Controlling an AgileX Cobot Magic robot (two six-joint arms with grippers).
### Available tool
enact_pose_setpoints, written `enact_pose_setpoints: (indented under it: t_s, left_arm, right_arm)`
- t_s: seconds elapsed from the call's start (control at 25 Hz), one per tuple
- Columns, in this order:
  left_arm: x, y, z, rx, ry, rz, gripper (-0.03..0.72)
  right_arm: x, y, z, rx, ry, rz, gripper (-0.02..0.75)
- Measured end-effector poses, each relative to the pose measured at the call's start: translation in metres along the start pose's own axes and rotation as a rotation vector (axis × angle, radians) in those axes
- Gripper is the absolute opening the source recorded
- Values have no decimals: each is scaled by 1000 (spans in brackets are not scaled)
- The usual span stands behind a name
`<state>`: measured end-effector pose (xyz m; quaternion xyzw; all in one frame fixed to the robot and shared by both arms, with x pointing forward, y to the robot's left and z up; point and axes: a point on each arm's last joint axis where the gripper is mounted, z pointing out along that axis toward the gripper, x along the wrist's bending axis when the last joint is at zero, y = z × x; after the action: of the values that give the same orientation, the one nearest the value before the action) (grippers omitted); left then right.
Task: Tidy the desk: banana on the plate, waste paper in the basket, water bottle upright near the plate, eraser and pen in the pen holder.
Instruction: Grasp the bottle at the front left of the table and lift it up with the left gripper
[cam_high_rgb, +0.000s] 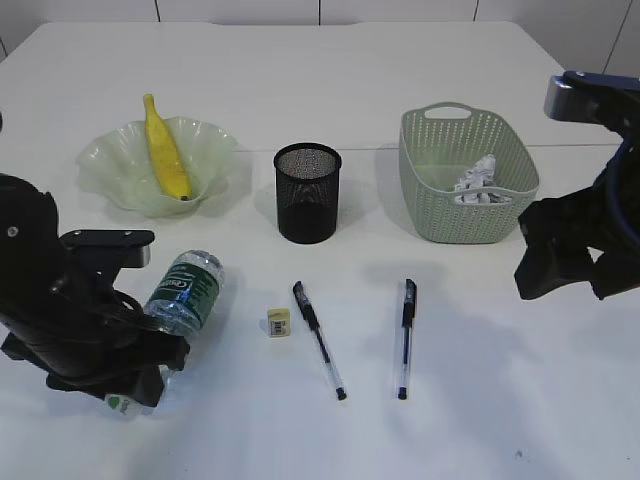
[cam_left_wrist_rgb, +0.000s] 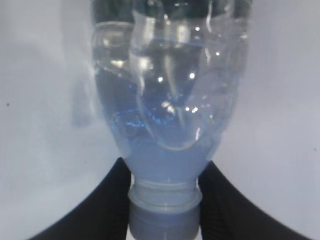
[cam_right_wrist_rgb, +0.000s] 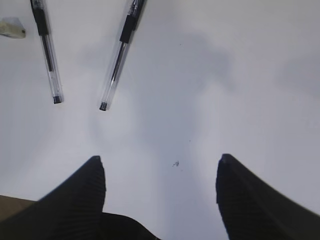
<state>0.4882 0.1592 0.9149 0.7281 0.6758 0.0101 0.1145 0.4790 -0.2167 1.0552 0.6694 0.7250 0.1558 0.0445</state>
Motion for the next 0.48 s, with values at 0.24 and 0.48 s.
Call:
enact_pose_setpoints:
  t_s: [0.24,0.48]
  left_arm:
    - [4,-8,-36,-12,21,90,242]
    - [9,-17,-92,-155,3,143,242]
  right_arm:
    - [0,0,0,0,0,0,514]
    - [0,0,0,0,0,-4,514]
